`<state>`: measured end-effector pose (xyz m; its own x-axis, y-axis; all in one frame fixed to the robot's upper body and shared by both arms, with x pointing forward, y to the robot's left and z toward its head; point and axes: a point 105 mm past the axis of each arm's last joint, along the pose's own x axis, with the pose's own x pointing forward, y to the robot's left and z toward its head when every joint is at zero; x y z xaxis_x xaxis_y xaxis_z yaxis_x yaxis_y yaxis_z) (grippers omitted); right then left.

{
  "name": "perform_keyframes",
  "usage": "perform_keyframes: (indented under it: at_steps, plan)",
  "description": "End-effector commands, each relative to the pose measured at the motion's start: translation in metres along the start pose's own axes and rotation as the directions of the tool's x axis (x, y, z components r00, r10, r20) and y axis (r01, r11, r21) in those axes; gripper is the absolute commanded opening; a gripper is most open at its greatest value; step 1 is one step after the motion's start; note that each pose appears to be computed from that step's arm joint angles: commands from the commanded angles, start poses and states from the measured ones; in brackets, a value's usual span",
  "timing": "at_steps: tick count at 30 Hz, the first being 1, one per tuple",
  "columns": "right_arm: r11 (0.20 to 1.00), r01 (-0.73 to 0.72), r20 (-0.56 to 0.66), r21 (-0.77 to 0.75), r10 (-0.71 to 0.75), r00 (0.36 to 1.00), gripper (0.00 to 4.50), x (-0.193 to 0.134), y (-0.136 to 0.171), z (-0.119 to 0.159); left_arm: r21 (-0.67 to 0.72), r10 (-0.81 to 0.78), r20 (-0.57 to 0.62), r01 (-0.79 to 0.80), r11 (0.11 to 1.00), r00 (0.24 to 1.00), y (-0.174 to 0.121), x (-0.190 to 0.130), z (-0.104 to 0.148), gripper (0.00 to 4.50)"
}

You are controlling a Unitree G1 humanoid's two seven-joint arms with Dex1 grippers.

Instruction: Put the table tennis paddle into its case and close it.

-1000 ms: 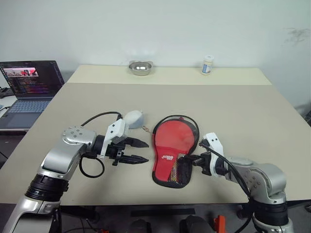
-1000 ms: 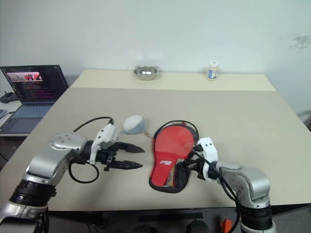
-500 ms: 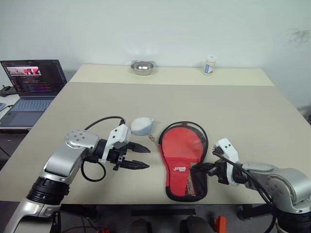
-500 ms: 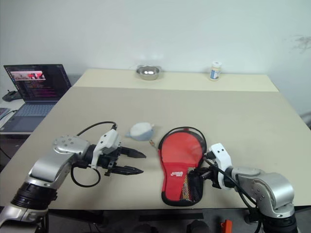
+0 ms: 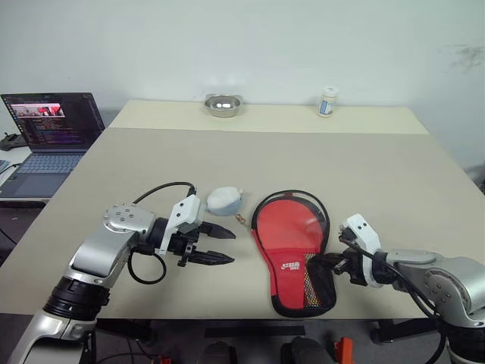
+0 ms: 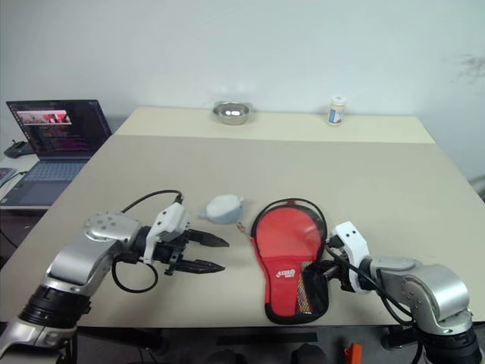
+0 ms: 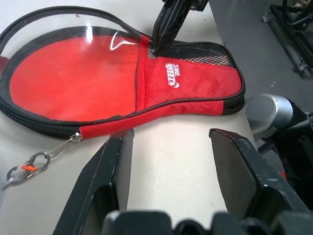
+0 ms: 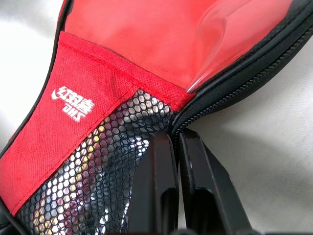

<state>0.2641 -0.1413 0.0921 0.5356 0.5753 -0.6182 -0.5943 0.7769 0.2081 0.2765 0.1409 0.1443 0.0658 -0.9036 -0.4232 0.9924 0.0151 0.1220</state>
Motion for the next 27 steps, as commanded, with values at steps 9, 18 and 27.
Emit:
perform_keyframes:
  at_steps: [9,18,27]
  plan:
    - [0.985,0.039,0.059,-0.171,-0.029,0.998,2.82,-0.038,0.004,0.021,0.024,0.035,0.021,-0.036,0.999,0.999,0.005,0.003,0.004,2.66]
    - [0.909,0.045,0.267,-0.413,0.074,0.961,4.46,-0.044,0.019,0.084,0.006,0.159,0.06,-0.16,0.987,0.985,0.024,0.002,0.006,2.66]
    - [0.923,-0.008,0.26,-0.384,0.116,0.959,4.46,0.034,0.031,0.074,-0.026,0.333,0.087,-0.332,0.943,0.939,0.059,-0.016,0.014,2.66]
